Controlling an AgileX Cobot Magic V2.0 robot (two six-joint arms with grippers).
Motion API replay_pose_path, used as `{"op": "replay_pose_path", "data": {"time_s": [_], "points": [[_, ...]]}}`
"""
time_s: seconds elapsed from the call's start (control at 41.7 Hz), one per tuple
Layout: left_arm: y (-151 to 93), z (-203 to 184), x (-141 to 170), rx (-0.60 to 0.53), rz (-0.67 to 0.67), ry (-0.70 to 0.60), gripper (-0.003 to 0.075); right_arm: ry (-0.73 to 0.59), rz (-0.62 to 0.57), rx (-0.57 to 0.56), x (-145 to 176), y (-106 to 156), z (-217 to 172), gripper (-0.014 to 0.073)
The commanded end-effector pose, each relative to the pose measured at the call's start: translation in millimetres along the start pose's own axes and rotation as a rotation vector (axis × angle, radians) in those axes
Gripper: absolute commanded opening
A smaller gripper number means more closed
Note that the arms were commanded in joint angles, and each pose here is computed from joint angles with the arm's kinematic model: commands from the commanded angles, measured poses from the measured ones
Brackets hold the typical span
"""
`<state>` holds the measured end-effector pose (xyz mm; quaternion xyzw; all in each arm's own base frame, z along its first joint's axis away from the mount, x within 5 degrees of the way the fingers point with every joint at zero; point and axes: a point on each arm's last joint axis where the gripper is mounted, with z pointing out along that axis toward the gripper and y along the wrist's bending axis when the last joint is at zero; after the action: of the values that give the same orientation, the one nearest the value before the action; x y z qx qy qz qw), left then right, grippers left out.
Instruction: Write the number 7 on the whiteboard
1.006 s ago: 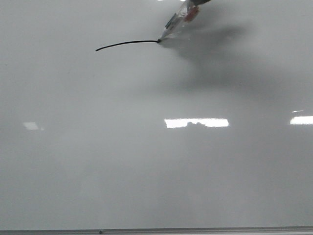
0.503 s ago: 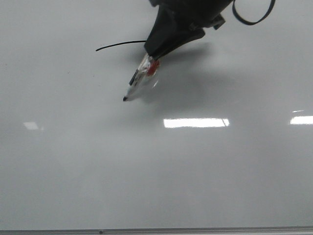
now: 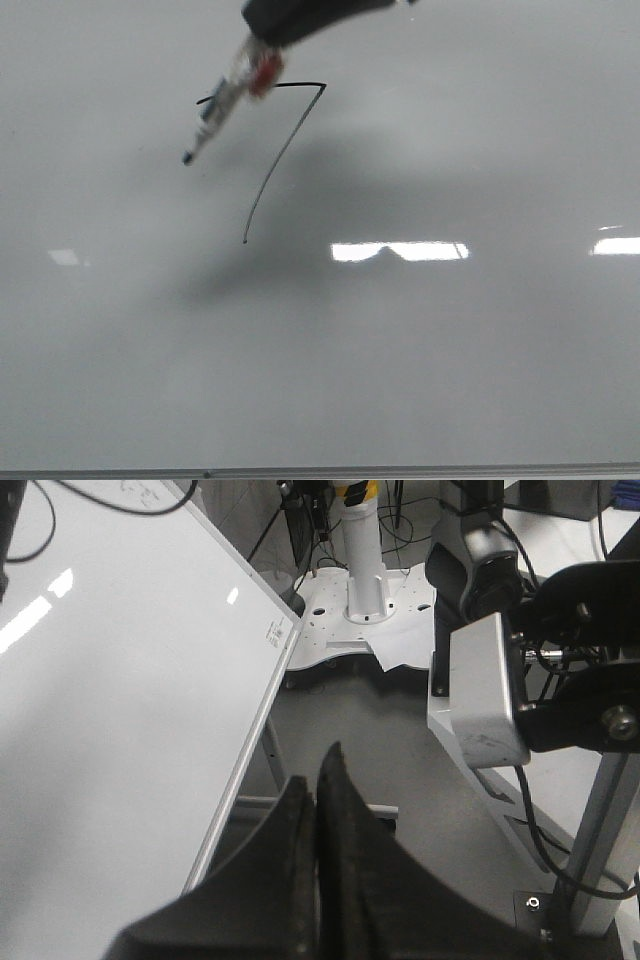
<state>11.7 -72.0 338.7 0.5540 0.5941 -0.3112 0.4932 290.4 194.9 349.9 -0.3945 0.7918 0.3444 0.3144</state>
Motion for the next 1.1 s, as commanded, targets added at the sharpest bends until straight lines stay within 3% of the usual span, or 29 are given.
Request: {"op": "replay_pose_path", "data": {"time_s": [0.0,0.192,0.264,0.311,0.479,0.551,0.743,0.982,1.078], "points": [[3,-3,-15,-0.021,-0.054,-0.108,-0.0020,-0.115,-0.098,-0.081,-23,44,-47,-0.0059],[11,-2,-26,-0.078,-0.085,-0.177,-0.0016,-0.075,-0.229,-0.139,-23,84,-64,-0.0059],[17,2,-31,-0.099,-0.077,-0.155,0.0025,-0.029,-0.283,-0.154,-19,95,-59,-0.0059],[21,5,-35,-0.102,-0.071,-0.139,0.0088,-0.011,-0.310,-0.164,-18,102,-56,-0.0059],[35,19,-46,-0.119,-0.053,-0.092,0.0452,0.036,-0.359,-0.243,-13,126,-47,-0.0059],[40,25,-46,-0.132,-0.028,-0.056,0.0535,0.042,-0.366,-0.261,-13,132,-45,-0.0059],[53,45,-36,-0.157,-0.003,0.074,0.0486,0.062,-0.375,-0.291,-10,138,-44,-0.0059],[65,66,-27,-0.177,-0.076,0.164,0.0465,0.061,-0.370,-0.326,-9,143,-49,-0.0059],[67,72,-26,-0.172,-0.095,0.169,0.0373,0.061,-0.370,-0.326,-9,143,-49,-0.0059]]}}
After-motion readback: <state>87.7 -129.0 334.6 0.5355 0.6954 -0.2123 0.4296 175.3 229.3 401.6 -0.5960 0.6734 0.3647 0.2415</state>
